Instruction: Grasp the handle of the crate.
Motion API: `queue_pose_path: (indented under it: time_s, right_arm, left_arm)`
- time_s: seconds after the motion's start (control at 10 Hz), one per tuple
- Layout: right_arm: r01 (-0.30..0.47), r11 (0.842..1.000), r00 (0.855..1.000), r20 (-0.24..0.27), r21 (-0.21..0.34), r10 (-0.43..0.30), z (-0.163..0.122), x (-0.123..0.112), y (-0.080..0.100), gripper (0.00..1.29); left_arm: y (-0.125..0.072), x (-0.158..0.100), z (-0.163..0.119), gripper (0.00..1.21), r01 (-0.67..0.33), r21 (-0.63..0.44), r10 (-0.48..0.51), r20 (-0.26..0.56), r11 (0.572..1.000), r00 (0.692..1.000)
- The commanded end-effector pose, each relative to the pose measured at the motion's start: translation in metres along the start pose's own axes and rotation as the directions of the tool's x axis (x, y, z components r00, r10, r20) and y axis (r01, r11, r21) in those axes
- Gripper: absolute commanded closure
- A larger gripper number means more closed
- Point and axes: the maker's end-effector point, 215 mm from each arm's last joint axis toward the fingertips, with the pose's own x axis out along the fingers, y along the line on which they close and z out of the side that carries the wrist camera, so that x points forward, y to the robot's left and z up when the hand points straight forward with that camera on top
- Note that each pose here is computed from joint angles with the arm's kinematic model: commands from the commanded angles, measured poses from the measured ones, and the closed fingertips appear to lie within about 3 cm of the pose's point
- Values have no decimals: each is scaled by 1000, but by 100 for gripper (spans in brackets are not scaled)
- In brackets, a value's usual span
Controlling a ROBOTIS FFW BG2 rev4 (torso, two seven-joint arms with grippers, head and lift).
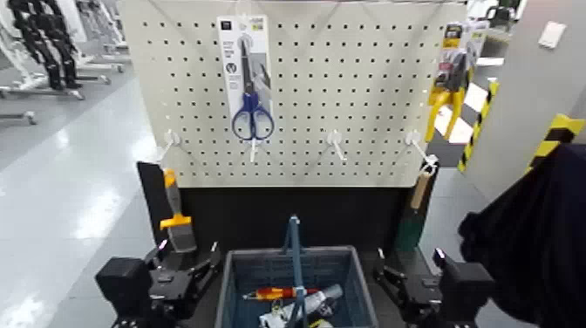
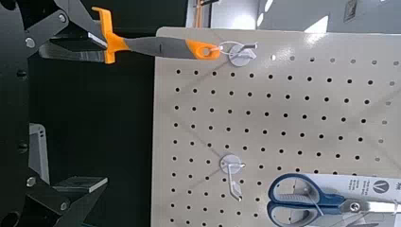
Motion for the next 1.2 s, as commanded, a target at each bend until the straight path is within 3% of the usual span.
queue_pose_path:
  time_s: [0.1, 0.3, 0.6, 0.9, 1.2]
  right_arm:
    - [-2, 1000, 1000, -3, 1, 2, -1, 0, 2, 14]
    - [-5, 1000, 1000, -6, -1, 5, -2, 1, 3, 14]
    - [-8, 1000, 1000, -8, 2, 8, -4, 2, 5, 13]
    - [-7, 1000, 1000, -7, 5, 7, -4, 2, 5, 13]
    - [-7, 1000, 1000, -7, 11, 7, -5, 2, 5, 14]
  left_arm:
    - [-10, 9, -1, 28, 56, -94, -61, -53, 994, 997]
    - [-24, 17, 2, 28, 135, -190, -158, -109, 972, 981]
    - [-54, 22, -5, 28, 224, -423, -322, -176, 878, 930]
    - [-99, 23, -12, 28, 314, -645, -531, -171, 697, 830]
    - [-135, 21, -8, 29, 336, -809, -659, -82, 482, 747]
